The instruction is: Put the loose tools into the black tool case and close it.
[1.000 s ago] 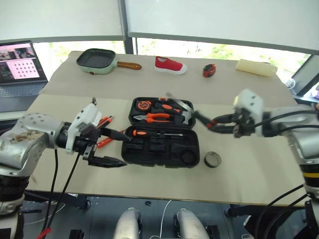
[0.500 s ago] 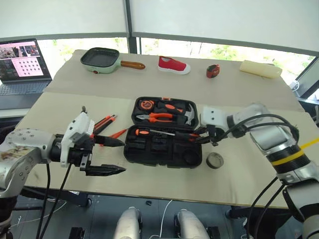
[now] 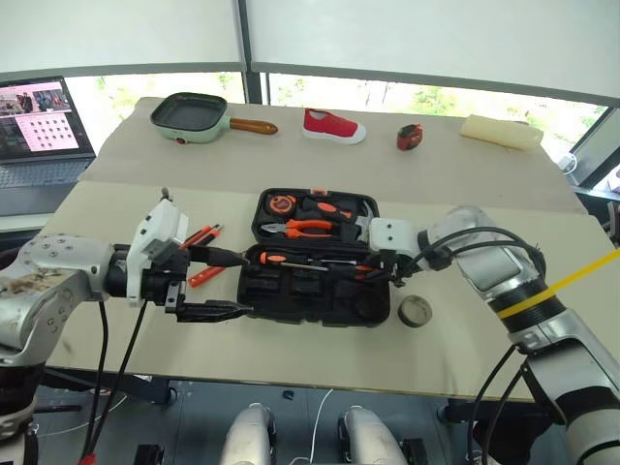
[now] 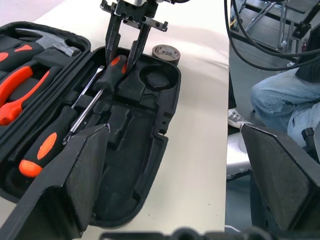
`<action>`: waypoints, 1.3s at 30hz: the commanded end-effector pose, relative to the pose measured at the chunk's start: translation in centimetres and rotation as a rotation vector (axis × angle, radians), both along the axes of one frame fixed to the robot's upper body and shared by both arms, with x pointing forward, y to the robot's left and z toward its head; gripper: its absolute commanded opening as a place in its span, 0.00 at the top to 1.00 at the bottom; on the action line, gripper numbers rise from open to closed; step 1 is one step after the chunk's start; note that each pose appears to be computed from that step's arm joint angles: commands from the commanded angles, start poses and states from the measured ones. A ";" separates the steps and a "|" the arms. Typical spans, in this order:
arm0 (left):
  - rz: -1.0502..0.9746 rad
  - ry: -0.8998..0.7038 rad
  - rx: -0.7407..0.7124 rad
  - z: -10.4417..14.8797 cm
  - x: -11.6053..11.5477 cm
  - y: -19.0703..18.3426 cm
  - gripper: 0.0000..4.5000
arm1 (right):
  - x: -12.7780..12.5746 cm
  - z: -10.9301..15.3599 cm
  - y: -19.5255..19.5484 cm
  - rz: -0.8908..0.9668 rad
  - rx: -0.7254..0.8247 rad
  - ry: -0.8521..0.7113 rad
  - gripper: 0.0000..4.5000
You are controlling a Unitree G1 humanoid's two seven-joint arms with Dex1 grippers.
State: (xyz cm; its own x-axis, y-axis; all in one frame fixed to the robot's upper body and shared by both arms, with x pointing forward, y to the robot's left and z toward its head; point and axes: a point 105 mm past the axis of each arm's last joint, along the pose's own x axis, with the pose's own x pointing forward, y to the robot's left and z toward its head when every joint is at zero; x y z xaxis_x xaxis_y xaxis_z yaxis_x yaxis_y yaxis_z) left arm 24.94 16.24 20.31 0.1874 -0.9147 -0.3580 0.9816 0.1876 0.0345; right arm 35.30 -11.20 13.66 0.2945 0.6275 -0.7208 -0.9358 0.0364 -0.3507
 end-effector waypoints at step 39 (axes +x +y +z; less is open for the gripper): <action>-0.032 -0.084 0.020 0.0 1.9 -0.4 0.00 | -0.5 -0.2 5.2 -0.092 0.220 -0.051 0.98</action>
State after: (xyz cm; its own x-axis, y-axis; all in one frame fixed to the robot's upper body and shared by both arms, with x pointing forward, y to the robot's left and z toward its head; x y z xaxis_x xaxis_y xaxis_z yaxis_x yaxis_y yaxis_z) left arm 26.79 15.95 19.34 0.1781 -0.9119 -0.3698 0.9840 0.1652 0.0666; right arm 35.04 -6.61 13.05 0.4029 0.7181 -0.5675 -0.9045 0.2175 -0.3669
